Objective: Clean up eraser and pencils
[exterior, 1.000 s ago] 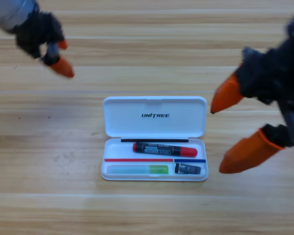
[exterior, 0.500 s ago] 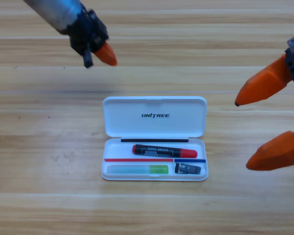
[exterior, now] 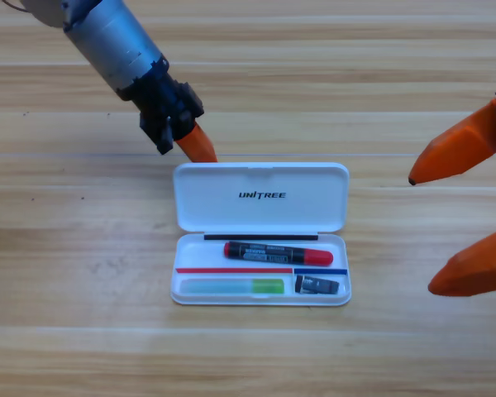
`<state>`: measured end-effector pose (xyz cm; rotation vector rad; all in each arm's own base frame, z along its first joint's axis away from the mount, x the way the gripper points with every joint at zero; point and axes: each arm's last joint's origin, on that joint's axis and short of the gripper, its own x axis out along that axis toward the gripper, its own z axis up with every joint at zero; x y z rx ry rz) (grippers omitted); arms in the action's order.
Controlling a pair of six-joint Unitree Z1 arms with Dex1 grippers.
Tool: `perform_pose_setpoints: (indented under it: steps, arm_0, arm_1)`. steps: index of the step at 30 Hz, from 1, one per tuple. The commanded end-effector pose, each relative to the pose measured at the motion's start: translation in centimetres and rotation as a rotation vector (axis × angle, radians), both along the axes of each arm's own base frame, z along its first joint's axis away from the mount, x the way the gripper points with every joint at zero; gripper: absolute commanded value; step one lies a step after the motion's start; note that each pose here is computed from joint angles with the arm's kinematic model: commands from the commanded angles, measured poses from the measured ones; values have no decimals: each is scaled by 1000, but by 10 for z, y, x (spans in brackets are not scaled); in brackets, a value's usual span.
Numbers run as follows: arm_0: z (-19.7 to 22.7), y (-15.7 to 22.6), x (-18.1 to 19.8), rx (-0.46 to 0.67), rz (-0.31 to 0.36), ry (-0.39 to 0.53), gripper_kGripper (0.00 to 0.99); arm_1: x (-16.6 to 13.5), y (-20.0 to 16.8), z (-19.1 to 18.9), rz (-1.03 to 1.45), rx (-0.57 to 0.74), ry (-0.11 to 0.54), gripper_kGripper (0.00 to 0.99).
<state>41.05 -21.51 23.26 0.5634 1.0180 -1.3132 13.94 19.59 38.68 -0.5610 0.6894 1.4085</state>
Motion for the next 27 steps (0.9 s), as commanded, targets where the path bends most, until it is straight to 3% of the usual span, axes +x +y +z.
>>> perform_pose_setpoints:
  steps: [1, 13, 19, 27]
  arm_0:
    - [20, -17, -22, -13, -61, 6, 0]
    - [24, -36, -71, 26, -146, 18, 0]
    - [13, -39, -82, 60, -147, 0, 0]
    - [108, -26, -82, 26, -108, -124, 0]
  arm_1:
    - [4, -5, -10, -20, -7, 33, 986]
    - [5, -4, -10, -24, -10, 30, 986]
    - [5, -4, -10, -27, -15, 29, 986]
    - [6, -3, -10, -27, -15, 29, 986]
